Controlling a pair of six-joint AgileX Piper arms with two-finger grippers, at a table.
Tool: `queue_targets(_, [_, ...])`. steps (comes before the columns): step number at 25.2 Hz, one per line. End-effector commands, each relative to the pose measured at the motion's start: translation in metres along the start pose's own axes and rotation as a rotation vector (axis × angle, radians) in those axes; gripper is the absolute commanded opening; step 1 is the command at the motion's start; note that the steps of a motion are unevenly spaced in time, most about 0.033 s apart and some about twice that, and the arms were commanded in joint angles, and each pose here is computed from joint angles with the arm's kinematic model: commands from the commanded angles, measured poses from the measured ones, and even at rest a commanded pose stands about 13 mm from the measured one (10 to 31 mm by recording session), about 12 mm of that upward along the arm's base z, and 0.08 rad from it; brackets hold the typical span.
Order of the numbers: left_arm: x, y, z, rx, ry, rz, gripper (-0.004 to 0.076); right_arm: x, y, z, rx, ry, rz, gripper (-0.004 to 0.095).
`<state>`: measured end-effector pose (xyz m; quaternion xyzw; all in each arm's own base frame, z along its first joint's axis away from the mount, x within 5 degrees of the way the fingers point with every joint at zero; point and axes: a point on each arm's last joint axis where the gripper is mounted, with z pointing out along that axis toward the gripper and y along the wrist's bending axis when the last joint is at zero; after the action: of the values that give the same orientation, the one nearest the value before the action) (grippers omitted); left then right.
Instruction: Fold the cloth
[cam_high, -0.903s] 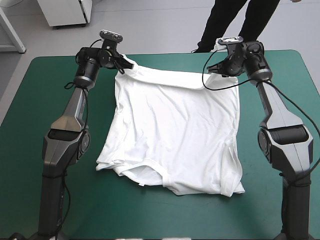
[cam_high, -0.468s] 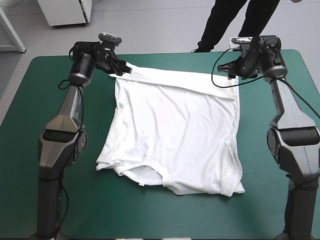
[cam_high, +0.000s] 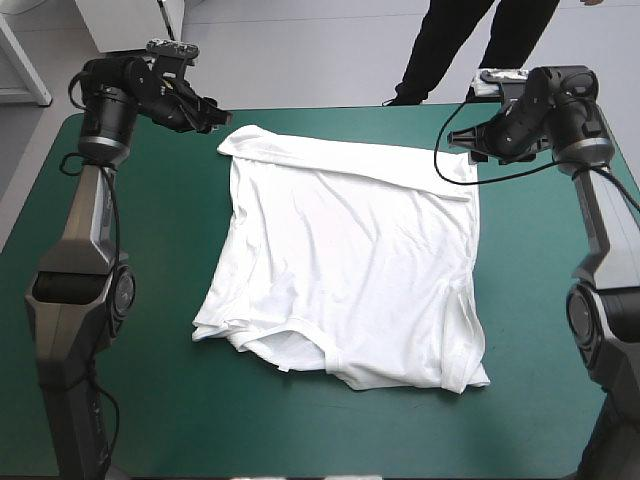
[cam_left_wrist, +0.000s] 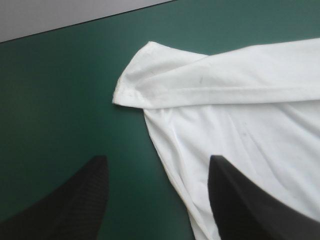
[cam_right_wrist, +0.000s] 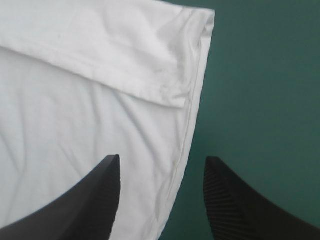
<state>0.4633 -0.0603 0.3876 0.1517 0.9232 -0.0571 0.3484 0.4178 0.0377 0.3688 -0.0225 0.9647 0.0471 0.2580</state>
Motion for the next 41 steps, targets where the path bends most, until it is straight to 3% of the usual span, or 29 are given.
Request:
queue_targets(1, [0.002, -0.016, -0.066, 0.037, -0.053, -0.008, 0.0404, 0.02, -0.001, -0.044, -0.013, -0.036, 0.011, 0.0486])
queue_targets(5, [0.039, -0.032, -0.089, 0.042, 0.062, 0.011, 0.0395, 0.048, 0.0, -0.063, -0.012, -0.034, 0.007, 0.0486])
queue_targets(10, [0.13, -0.088, -0.118, 0.053, 0.266, 0.031, 0.0396, 0.074, 0.001, -0.088, -0.024, -0.046, 0.004, 0.0431])
queue_targets(13, [0.165, -0.111, -0.139, 0.062, 0.287, -0.02, 0.0395, 0.079, 0.005, -0.1, -0.055, -0.054, 0.011, 0.0418])
queue_targets(15, [0.178, -0.11, -0.14, -0.018, 0.302, -0.026, 0.0395, 0.081, 0.006, -0.106, -0.062, -0.067, 0.009, 0.0418])
queue_targets(21, [0.204, -0.11, -0.1, -0.067, 0.454, -0.012, 0.0396, 0.084, 0.007, -0.116, -0.065, -0.087, 0.007, 0.0418])
queue_targets(32, [0.225, -0.11, -0.053, -0.09, 0.497, -0.02, 0.0396, 0.087, 0.007, -0.123, -0.066, -0.103, 0.005, 0.0418])
queue_targets(41, [0.229, -0.086, -0.023, -0.066, 0.543, -0.098, 0.0396, 0.087, 0.007, -0.123, -0.066, -0.103, 0.005, 0.0414])
